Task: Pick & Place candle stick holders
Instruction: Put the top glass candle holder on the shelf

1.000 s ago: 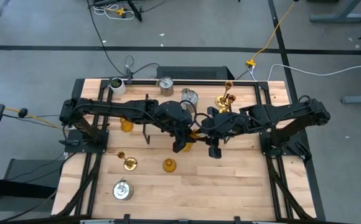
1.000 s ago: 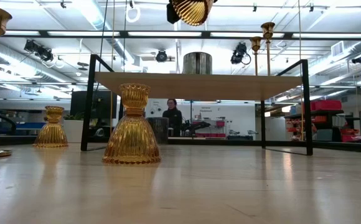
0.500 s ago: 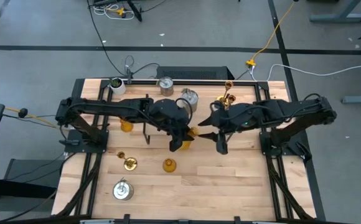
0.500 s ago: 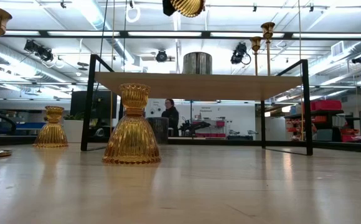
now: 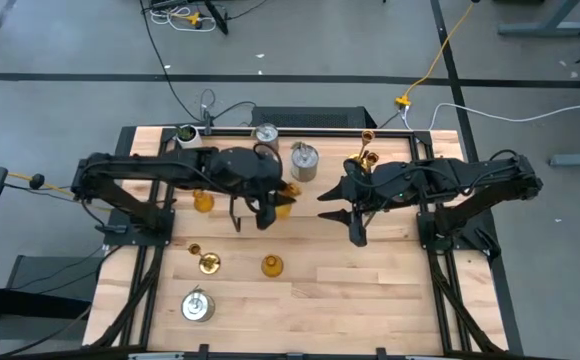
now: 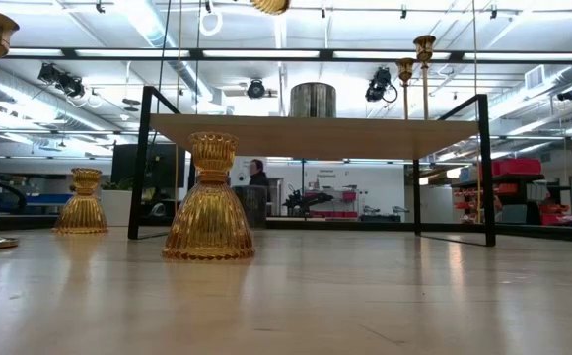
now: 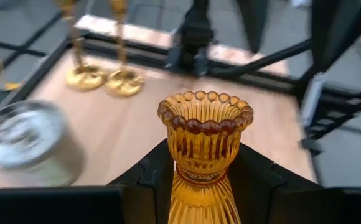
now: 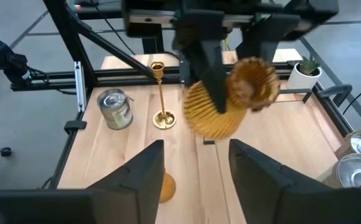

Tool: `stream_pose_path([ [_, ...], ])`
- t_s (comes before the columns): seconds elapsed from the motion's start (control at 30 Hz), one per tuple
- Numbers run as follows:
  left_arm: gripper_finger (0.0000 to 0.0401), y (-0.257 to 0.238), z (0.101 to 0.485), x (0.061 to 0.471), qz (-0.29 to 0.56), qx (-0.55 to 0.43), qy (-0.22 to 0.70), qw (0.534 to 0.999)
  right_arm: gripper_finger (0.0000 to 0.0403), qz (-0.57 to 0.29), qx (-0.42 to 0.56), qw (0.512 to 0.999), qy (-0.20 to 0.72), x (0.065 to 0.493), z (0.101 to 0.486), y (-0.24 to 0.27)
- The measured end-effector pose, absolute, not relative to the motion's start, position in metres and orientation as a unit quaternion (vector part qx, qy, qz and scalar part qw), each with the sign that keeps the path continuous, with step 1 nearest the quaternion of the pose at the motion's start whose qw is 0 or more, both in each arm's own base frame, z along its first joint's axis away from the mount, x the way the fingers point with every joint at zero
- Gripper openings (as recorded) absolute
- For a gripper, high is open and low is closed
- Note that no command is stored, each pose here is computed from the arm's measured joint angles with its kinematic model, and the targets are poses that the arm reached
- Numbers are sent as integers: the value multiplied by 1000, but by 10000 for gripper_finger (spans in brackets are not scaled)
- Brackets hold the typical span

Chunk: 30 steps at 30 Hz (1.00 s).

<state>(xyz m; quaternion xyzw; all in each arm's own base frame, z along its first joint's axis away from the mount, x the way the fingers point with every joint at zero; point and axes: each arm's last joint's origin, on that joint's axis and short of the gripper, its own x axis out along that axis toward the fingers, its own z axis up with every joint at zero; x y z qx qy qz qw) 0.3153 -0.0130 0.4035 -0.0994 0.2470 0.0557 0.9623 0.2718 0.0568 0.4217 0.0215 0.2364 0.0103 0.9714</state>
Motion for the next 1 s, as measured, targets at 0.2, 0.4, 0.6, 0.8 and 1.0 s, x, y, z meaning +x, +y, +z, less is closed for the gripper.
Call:
stream_pose_path([
  [0.2, 132, -9, 405, 305, 110, -78, 259, 956, 171, 11, 21, 972, 235, 272, 422, 57],
  [0.4, 132, -8, 403, 299, 120, -65, 282, 950, 169, 11, 23, 972, 233, 272, 422, 57],
  [0.6, 132, -8, 385, 301, 96, -61, 310, 944, 169, 11, 23, 972, 232, 272, 422, 57],
  [0.8, 132, 0, 366, 300, 102, -58, 315, 942, 169, 11, 22, 972, 233, 272, 422, 57],
  [1.0, 132, 15, 350, 296, 107, -60, 303, 945, 168, 11, 23, 972, 233, 273, 422, 57],
])
